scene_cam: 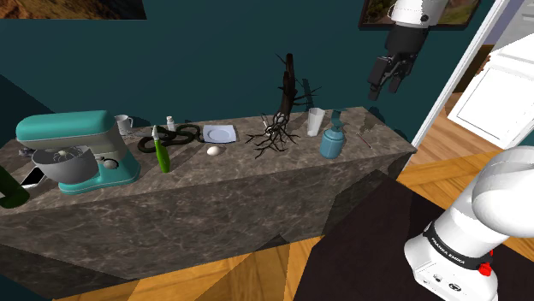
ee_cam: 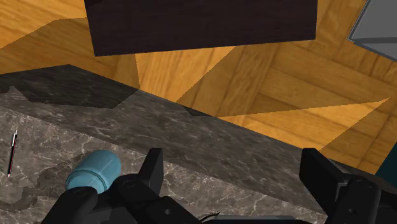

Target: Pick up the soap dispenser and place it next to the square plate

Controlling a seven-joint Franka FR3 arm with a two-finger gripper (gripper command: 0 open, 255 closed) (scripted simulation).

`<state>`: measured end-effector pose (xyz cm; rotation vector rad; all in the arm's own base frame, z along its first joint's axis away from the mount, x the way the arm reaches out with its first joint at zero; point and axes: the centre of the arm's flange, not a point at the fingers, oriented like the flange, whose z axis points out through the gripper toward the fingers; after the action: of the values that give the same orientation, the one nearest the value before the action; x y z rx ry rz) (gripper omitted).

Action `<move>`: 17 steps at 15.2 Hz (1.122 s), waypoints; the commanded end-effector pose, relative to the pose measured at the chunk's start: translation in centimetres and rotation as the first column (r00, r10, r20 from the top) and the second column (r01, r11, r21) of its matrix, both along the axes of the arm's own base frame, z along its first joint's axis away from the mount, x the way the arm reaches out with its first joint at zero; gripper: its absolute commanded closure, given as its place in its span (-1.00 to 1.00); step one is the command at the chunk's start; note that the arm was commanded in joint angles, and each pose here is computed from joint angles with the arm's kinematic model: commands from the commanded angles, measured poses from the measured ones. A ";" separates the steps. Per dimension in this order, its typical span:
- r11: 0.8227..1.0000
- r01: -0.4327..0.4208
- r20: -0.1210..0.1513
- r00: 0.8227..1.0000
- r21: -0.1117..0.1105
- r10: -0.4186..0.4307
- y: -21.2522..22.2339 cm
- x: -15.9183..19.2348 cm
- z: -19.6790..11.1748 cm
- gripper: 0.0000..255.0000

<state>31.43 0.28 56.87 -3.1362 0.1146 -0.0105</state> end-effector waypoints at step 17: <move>0.991 0.134 0.114 0.985 -0.024 -0.130 -11.6 8.6 -13.9 -1.00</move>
<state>39.43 -10.44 43.59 -3.1436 0.3107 -0.1742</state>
